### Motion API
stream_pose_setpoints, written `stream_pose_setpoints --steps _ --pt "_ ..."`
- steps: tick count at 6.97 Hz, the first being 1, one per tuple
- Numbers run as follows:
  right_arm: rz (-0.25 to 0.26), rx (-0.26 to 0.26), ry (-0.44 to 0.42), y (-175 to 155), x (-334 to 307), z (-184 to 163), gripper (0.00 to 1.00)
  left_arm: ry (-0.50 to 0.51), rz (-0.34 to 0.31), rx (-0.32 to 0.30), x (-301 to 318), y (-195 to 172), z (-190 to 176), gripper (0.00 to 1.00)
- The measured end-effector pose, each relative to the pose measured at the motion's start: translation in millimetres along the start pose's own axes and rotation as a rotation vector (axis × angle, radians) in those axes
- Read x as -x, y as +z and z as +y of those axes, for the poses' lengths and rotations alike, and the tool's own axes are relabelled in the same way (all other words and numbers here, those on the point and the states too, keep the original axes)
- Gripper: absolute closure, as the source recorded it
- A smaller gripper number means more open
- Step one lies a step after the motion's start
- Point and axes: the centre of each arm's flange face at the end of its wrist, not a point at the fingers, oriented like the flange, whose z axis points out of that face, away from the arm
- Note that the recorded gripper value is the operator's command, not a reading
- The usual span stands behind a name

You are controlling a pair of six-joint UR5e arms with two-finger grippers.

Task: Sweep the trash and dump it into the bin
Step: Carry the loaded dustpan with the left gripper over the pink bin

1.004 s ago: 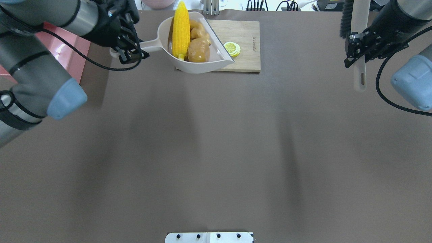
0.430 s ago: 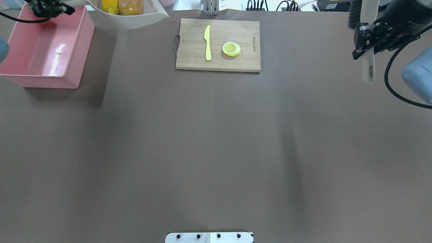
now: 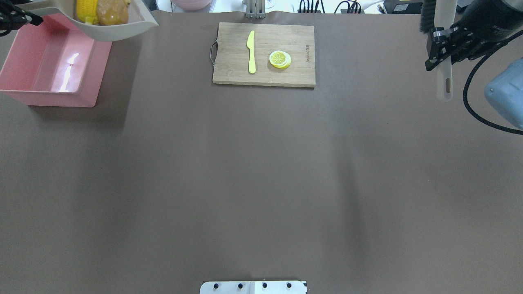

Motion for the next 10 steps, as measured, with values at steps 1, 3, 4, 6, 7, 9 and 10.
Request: stream_pose_setpoints --steps 1,3,4,6,7,9,10 --pt "0.012 -0.006 -0.006 0.7 2.0 3.6 1.00 -0.017 -0.024 0.007 10.0 -13.9 38.0 1.00" --pt "0.035 -0.016 -0.019 2.0 4.6 11.1 1.00 -0.058 -0.062 0.031 32.9 -48.9 110.7 1.00" --pt "0.039 -0.016 -0.024 2.2 5.1 12.7 1.00 -0.081 -0.068 0.043 44.5 -61.2 142.4 1.00" --pt "0.030 -0.020 -0.066 -2.6 5.9 15.4 1.00 -0.115 -0.063 0.069 71.0 -72.5 202.9 1.00" --pt "0.023 -0.024 -0.094 -6.1 7.4 17.0 1.00 -0.127 -0.060 0.093 80.5 -69.3 228.3 1.00" --pt "0.016 -0.028 -0.118 -9.1 9.4 17.4 1.00 -0.141 -0.079 0.145 99.3 -57.6 251.1 1.00" --pt "0.016 -0.027 -0.121 -8.8 8.8 17.1 1.00 -0.137 -0.101 0.164 111.4 -53.6 247.1 1.00"
